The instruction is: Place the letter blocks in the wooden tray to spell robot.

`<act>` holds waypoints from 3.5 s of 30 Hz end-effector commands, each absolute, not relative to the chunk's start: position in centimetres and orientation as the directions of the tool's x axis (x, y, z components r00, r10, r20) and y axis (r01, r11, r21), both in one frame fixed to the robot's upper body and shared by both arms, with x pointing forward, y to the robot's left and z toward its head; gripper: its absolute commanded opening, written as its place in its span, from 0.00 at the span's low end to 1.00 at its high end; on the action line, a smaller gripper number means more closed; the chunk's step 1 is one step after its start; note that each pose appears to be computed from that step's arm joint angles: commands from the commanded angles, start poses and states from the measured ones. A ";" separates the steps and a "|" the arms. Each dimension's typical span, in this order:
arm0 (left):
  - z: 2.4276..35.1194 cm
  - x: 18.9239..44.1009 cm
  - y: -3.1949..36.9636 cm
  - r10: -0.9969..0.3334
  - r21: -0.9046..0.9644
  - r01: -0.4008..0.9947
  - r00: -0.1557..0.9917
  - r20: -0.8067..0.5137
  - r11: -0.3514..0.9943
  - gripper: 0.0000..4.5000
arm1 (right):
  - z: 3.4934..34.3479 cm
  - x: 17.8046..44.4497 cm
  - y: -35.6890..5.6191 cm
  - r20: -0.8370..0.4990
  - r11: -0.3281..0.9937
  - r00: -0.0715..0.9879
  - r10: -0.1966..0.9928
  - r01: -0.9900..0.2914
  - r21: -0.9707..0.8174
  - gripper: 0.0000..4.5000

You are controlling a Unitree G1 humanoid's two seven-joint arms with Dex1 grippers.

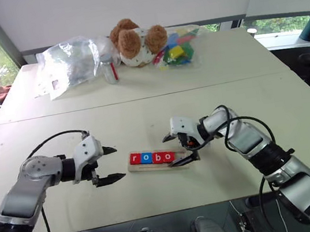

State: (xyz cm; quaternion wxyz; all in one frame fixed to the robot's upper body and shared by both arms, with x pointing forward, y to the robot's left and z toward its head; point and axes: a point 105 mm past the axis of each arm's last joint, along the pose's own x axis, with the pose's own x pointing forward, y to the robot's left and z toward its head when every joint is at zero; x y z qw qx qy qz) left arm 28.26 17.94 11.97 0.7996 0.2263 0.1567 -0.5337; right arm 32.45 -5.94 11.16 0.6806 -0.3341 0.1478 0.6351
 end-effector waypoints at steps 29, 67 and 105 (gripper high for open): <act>14.6 28.5 11.2 -0.911 0.162 0.962 0.261 -0.318 0.219 1.00 | 12.2 27.6 -20.3 -0.411 0.961 0.873 -0.262 0.275 -0.027 1.00; 14.6 29.0 13.5 -0.874 0.197 0.944 0.321 -0.365 0.264 1.00 | 8.8 26.9 -15.1 -0.564 0.998 0.823 0.064 -0.060 0.026 0.26; 16.9 28.9 15.6 -0.853 0.242 0.943 0.314 -0.418 0.228 1.00 | 11.4 28.8 -19.8 -0.522 0.249 0.323 0.789 -0.946 -0.210 0.99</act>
